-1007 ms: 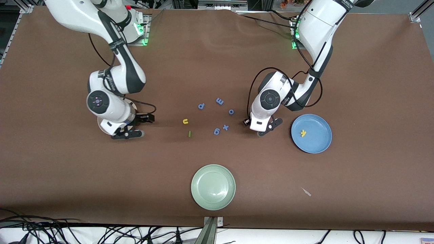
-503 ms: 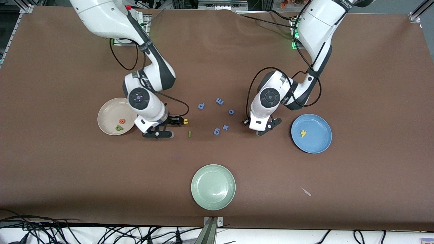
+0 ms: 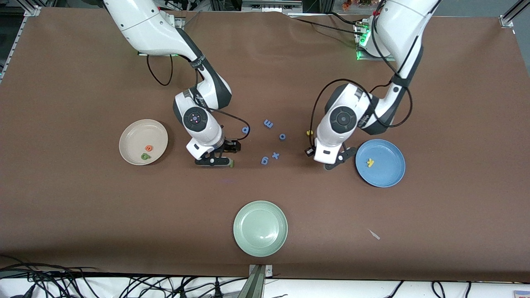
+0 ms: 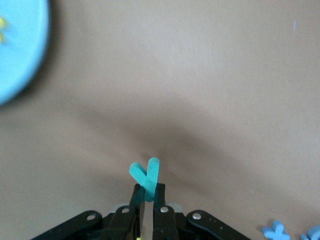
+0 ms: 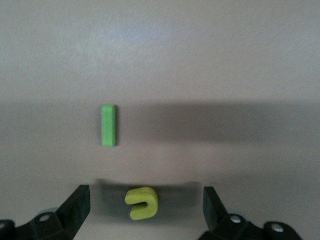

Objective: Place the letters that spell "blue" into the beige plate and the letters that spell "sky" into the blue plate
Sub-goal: 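Drop the b with the right gripper while the left gripper carries the y, then grasp the yellow u with the right gripper while the left gripper releases the y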

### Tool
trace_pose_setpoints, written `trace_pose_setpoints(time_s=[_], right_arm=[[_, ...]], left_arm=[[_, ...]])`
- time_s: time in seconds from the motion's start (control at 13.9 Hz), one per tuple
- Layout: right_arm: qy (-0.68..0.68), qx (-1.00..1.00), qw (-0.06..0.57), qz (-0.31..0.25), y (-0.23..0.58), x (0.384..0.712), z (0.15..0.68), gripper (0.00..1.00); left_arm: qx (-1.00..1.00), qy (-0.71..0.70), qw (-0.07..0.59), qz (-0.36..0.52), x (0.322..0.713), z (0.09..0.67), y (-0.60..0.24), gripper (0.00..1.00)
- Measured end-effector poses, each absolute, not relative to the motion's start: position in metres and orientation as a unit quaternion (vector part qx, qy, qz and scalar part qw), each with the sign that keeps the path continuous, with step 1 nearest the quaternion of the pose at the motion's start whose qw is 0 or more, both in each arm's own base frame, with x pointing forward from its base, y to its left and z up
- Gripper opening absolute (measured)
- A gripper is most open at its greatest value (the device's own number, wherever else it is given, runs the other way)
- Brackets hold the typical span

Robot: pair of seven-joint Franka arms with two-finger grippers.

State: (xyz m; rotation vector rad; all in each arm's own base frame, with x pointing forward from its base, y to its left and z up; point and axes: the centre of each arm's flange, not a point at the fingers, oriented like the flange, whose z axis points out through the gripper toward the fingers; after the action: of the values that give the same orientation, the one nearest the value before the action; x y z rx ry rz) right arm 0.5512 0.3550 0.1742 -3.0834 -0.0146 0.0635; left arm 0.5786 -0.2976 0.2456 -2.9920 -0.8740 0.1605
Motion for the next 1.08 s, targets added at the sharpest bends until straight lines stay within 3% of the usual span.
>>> trace_pose_setpoints(time_s=[0.14,0.29,0.43,0.58,0.65,0.86,1.08], right_arm=[[-0.009,-0.999,0.026,0.025,0.358,0.547,0.170,0.96],[-0.009,-0.999,0.024,0.027,0.357,0.546,0.168,0.74],[-0.009,-0.999,0.024,0.026,0.357,0.546,0.169,0.69],[-0.009,-0.999,0.026,0.024,0.357,0.547,0.172,0.46],[-0.009,-0.999,0.026,0.024,0.357,0.547,0.173,0.39],[-0.008,-0.999,0.026,0.022,0.357,0.548,0.178,0.30],[-0.002,-0.999,0.016,0.033,0.345,0.556,0.183,0.28]], left_arm=[[-0.965,-0.253,0.022,0.059,0.596,0.254,-0.257,0.11],[-0.972,-0.223,0.024,0.073,0.611,0.254,-0.208,0.11],[-0.977,-0.193,0.023,0.087,0.621,0.251,-0.161,0.11],[-0.982,-0.158,0.017,0.099,0.627,0.244,-0.108,0.11],[-0.983,-0.148,0.013,0.103,0.628,0.241,-0.089,0.16],[-0.985,-0.133,0.009,0.109,0.627,0.236,-0.084,0.45],[-0.986,-0.120,-0.003,0.112,0.617,0.240,-0.142,0.74]])
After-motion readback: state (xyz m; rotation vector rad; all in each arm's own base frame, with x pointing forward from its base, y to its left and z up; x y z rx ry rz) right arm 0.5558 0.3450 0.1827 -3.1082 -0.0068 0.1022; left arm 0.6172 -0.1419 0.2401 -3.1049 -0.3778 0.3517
